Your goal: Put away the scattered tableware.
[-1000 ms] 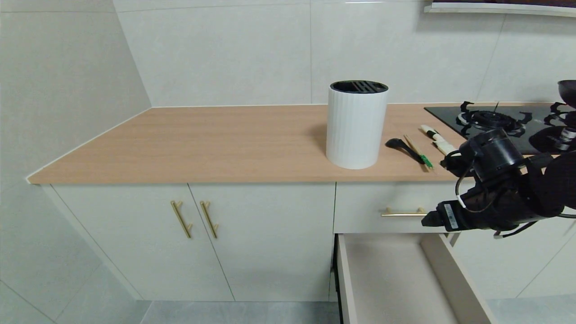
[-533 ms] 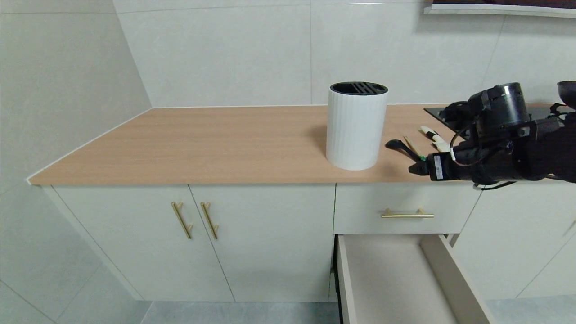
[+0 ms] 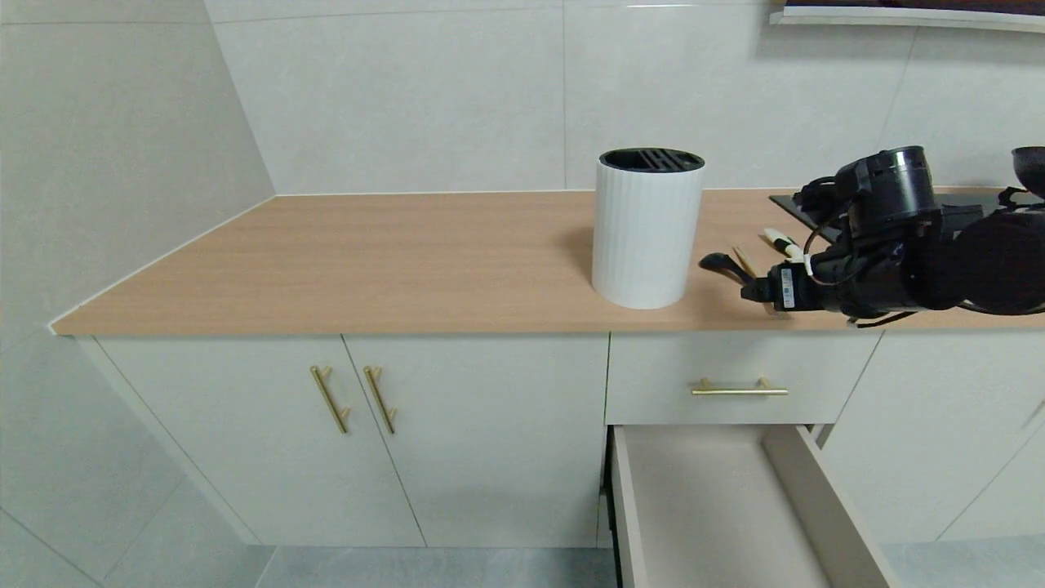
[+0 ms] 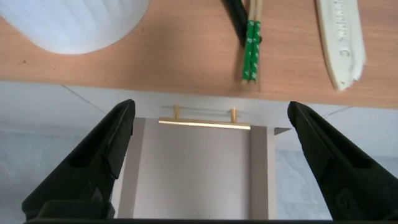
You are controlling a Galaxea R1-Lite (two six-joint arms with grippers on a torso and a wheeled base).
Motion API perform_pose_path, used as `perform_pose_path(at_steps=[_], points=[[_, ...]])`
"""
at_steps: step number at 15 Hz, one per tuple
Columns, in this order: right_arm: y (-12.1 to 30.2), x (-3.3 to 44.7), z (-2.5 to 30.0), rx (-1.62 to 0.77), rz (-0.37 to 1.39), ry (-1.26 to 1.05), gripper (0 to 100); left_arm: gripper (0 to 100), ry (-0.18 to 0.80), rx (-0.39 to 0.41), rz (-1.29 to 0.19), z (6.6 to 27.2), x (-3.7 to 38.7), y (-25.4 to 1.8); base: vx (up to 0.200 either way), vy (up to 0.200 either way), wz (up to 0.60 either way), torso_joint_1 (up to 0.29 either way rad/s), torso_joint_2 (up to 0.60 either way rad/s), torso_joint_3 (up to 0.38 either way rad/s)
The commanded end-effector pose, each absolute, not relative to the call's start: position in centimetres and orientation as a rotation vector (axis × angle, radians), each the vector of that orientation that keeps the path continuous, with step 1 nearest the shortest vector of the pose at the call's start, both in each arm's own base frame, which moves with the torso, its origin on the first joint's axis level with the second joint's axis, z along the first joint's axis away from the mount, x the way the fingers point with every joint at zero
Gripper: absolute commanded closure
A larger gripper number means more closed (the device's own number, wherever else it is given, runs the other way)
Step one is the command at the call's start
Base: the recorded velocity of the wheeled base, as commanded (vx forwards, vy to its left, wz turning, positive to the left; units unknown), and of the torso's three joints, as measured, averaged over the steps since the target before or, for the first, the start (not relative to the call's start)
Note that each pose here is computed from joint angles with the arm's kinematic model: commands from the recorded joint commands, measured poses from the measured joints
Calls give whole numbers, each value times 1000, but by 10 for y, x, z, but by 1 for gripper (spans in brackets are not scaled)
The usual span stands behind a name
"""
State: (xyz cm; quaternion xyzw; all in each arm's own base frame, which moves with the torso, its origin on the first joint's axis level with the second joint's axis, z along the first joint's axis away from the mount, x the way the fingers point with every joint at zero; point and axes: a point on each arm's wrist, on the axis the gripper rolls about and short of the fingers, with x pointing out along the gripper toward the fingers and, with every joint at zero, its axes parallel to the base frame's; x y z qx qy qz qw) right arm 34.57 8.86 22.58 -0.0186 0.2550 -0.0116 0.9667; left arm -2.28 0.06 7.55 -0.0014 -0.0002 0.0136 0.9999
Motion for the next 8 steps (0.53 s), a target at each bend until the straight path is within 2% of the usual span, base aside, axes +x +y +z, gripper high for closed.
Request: perform_pose_path(at_steps=[1, 8], points=[[82, 364, 212, -23, -58, 544, 0, 0, 0, -3, 28, 75, -23, 1, 0, 0, 0, 0, 0, 0], [75, 387, 194, 5, -101, 572, 0, 0, 0, -3, 28, 75, -23, 1, 0, 0, 0, 0, 0, 0]])
